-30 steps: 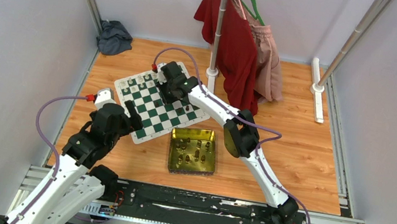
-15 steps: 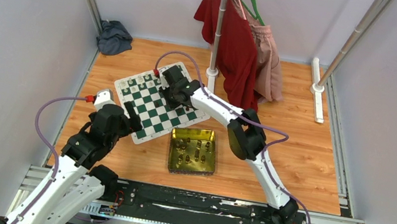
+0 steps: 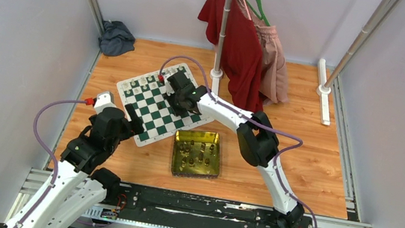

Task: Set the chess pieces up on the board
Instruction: Move the chess piece to the chessboard.

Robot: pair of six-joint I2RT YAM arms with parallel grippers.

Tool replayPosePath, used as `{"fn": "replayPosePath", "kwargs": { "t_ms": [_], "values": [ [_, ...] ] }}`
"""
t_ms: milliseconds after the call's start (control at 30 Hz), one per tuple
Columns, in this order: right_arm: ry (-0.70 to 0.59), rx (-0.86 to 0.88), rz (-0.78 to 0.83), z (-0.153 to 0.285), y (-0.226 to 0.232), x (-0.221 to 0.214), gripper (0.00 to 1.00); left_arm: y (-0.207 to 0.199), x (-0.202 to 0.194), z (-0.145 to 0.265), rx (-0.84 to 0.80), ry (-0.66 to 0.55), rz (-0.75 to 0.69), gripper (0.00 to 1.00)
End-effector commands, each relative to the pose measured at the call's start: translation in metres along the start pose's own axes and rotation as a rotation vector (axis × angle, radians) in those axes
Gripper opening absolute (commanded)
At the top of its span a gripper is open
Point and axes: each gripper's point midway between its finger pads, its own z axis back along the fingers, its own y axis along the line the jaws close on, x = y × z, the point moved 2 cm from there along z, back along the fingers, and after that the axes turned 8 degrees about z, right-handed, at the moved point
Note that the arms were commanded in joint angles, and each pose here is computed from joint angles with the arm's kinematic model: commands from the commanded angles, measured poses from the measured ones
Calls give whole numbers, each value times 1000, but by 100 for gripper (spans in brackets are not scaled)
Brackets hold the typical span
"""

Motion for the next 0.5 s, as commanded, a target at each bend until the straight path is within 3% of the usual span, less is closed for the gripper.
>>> {"fn": "replayPosePath", "kwargs": {
  "t_ms": [0,467],
  "values": [
    [-19,-8,6,10,8,5,0,1,2,3,1,-8,0,100],
    [-11,-6,1,8,12,1,0,1,3,4,1,-11,-3,100]
  ]
}}
